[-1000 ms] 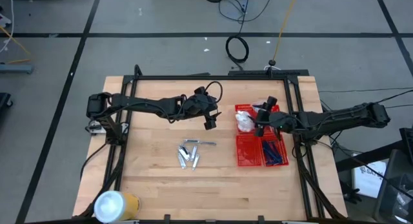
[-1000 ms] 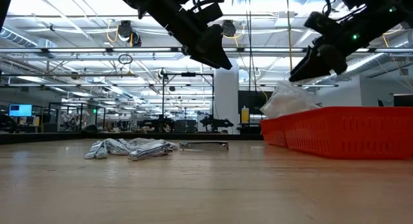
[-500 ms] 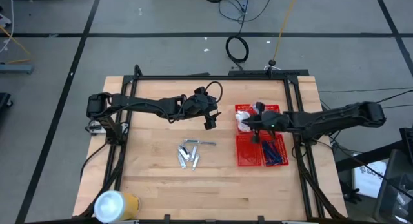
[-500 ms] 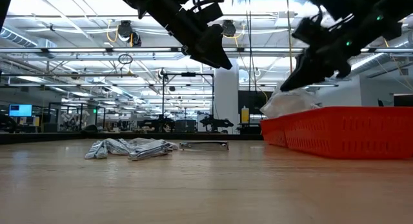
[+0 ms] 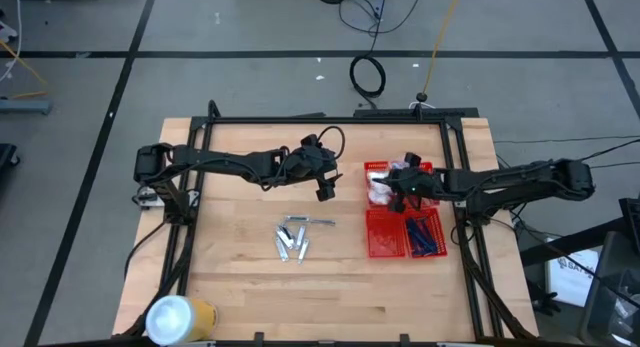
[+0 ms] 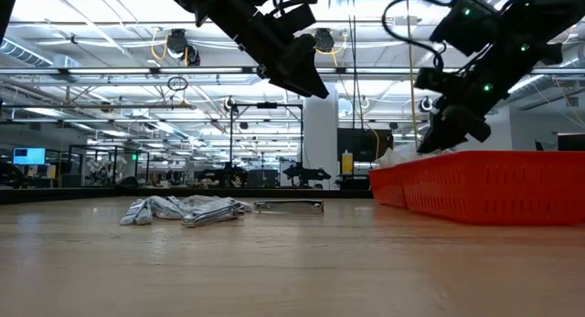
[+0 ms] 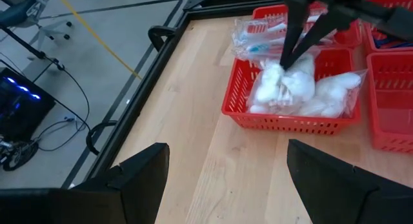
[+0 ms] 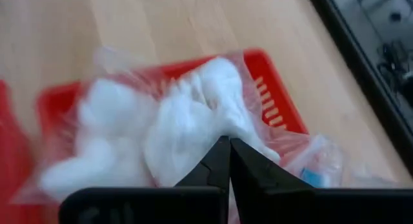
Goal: Pick & Place Travel size toiletries
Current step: Put the nail cutter into the bottom left red bin
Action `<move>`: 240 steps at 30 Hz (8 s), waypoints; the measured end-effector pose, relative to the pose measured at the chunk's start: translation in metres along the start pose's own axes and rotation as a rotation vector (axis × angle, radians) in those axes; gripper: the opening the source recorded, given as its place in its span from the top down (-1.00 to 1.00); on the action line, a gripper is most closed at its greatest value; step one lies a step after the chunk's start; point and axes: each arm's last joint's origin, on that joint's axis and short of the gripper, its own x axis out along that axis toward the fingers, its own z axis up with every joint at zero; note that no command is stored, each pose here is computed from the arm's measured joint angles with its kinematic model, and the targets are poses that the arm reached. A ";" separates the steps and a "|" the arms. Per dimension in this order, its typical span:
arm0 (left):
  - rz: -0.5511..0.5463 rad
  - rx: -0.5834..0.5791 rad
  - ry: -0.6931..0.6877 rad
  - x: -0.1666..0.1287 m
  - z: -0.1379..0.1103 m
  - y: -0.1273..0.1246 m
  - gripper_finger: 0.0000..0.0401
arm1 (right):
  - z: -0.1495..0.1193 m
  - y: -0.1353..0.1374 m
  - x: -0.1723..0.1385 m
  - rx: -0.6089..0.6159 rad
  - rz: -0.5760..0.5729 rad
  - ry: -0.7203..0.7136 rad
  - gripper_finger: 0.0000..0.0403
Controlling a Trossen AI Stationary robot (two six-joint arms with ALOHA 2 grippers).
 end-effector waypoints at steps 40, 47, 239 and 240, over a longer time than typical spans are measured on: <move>-0.406 0.033 0.422 -0.013 -0.043 -0.043 -0.53 | 0.026 -0.023 -0.053 0.109 0.174 -0.477 0.97; -0.449 0.142 0.338 0.008 -0.048 -0.066 -0.53 | 0.017 -0.015 -0.046 0.079 0.270 -0.675 0.89; -0.364 0.014 0.792 -0.024 -0.112 -0.066 -0.13 | 0.031 0.075 -0.061 -0.071 0.610 -0.322 0.10; -0.360 0.014 0.798 -0.025 -0.112 -0.067 -0.12 | 0.028 0.074 -0.058 -0.057 0.607 -0.321 0.10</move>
